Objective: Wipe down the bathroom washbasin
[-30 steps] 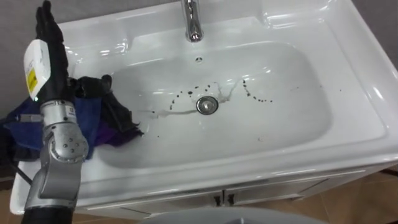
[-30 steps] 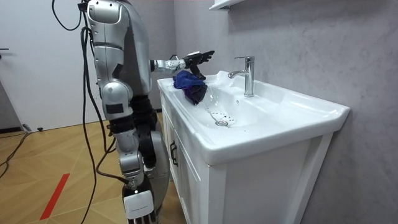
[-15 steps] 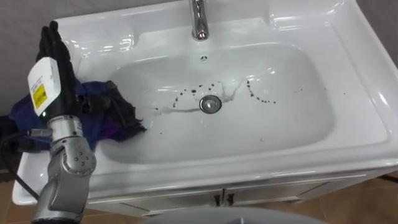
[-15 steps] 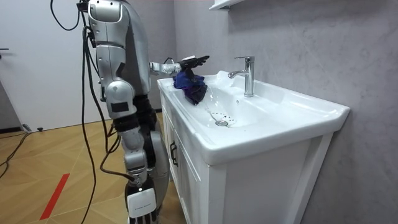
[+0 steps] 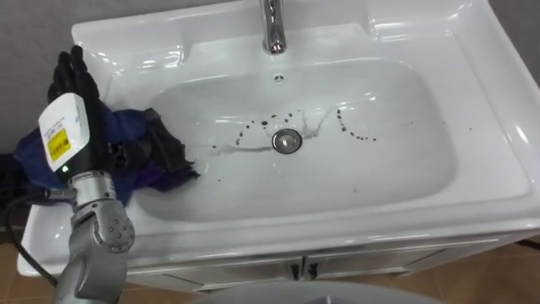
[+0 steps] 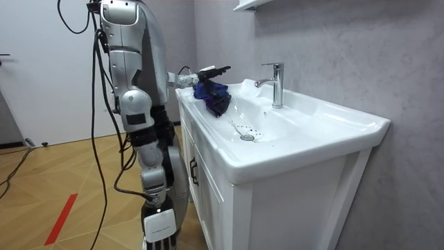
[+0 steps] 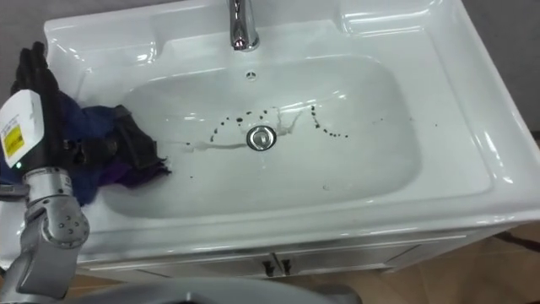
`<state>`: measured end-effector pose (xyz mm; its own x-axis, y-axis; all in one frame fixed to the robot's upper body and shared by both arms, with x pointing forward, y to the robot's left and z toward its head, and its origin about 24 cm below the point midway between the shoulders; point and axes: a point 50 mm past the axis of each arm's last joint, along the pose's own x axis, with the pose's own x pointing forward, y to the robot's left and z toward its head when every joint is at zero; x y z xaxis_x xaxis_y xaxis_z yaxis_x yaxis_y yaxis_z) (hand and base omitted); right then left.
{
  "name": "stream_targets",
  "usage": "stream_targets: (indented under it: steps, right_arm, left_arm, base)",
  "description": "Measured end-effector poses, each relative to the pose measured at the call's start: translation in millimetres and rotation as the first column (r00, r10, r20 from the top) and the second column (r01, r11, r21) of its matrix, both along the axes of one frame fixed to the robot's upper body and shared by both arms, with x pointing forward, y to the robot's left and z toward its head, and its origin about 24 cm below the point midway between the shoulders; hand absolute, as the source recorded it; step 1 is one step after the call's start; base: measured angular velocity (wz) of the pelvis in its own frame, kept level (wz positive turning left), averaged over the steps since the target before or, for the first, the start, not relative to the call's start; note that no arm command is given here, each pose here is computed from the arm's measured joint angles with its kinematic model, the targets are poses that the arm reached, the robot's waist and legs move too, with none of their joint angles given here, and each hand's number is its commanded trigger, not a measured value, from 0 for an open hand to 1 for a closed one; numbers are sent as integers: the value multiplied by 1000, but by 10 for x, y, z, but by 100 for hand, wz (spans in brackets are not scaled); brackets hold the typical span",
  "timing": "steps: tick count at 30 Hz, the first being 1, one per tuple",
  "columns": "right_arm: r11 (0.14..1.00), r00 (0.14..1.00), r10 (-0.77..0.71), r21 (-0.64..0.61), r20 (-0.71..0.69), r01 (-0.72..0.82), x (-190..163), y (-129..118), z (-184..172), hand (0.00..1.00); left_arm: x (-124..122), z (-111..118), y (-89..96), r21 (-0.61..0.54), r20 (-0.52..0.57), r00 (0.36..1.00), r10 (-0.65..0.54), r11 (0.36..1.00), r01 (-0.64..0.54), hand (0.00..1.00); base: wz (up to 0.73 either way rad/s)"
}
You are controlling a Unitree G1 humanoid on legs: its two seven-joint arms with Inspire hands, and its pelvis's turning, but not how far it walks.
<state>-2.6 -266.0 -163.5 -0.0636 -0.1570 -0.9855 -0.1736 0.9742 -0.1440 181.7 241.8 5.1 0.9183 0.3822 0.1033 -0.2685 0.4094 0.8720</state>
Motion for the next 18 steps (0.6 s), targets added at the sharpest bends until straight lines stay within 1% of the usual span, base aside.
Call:
stream_targets:
  steps: [7, 10, 13, 18]
  right_arm:
    - [1000, 1000, 3, 7, -22, -2, -18, 4, 0, 0]
    - [1000, 1000, 2, 7, -21, -2, -15, 3, 1, 0]
    - [1000, 1000, 1, 5, -24, -1, -22, -1, 2, 0]
    - [1000, 1000, 2, 2, -9, -2, 7, -1, 3, 0]
  left_arm:
    - [-38, -70, -60, 45, -47, 999, -5, 999, 7, 0]
    - [-69, -132, -44, 93, -77, 997, 5, 996, 2, 0]
    - [-69, -135, -66, 128, -85, 996, -6, 992, 17, 0]
    - [-94, -190, -72, 135, -95, 995, -1, 991, 14, 0]
  base:
    - [-1]
    - [0]
    - [0]
    - [0]
